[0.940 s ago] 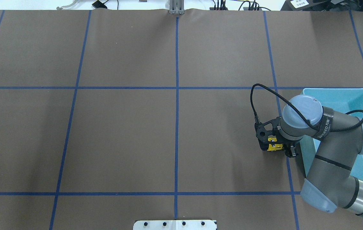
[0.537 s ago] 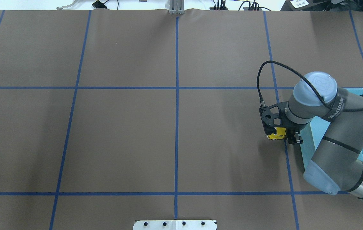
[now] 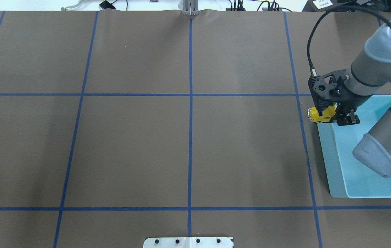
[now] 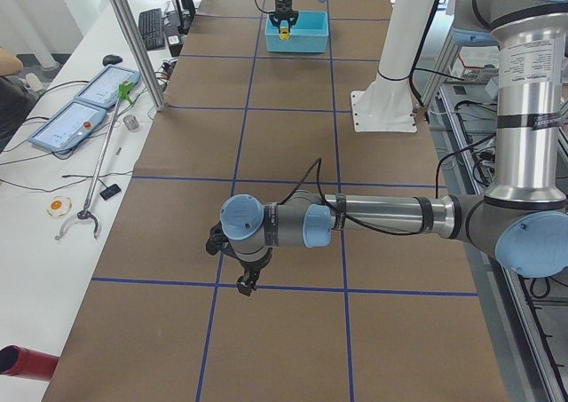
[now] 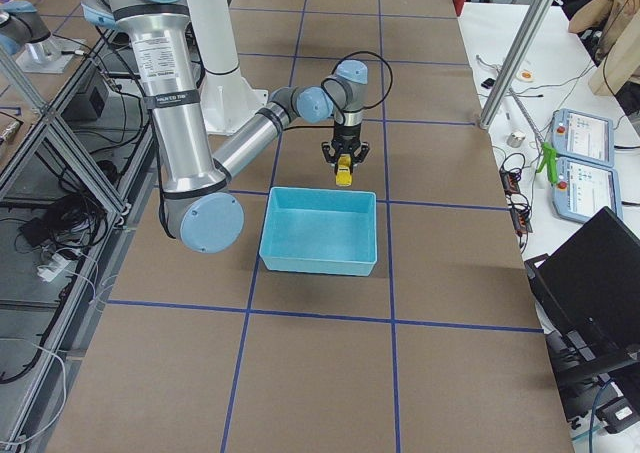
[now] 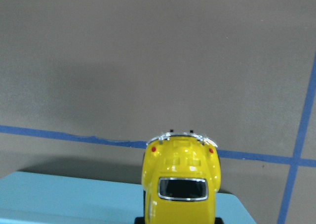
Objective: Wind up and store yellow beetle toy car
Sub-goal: 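Lift the car with the right gripper and carry it over the bin, then lower the car into the bin, open the right gripper and withdraw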
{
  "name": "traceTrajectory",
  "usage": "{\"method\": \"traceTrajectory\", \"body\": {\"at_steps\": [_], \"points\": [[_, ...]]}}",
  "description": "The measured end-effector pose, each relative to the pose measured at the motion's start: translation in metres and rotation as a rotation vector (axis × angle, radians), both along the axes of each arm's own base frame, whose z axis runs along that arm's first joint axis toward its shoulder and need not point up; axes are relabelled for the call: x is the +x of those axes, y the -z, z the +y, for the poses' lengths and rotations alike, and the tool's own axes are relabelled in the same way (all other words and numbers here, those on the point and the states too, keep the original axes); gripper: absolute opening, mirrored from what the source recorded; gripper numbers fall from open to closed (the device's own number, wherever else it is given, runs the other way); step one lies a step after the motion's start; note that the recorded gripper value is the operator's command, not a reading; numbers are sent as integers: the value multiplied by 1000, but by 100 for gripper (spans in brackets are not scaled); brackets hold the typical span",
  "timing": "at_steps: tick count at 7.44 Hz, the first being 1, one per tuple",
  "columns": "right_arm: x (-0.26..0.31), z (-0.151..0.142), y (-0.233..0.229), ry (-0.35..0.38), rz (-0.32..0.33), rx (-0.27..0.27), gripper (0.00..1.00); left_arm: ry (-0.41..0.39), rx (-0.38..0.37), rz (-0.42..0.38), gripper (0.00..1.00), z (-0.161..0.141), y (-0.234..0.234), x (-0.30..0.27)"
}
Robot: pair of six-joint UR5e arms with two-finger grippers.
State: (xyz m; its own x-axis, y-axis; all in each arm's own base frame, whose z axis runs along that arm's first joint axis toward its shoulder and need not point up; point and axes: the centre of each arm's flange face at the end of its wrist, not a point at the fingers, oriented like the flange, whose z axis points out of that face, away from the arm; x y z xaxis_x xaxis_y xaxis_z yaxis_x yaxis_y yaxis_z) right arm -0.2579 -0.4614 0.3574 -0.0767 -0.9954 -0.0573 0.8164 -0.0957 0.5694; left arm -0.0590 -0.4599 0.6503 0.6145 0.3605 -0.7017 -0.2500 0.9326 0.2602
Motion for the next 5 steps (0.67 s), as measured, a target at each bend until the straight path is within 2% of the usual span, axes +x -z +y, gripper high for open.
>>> {"method": "traceTrajectory", "body": {"at_steps": [2, 5], "points": [[35, 4, -21, 27, 41, -13, 0, 4, 1, 0, 100, 0, 0, -2], [73, 23, -83, 13, 106, -83, 0, 5, -3, -3, 100, 0, 0, -2]]}}
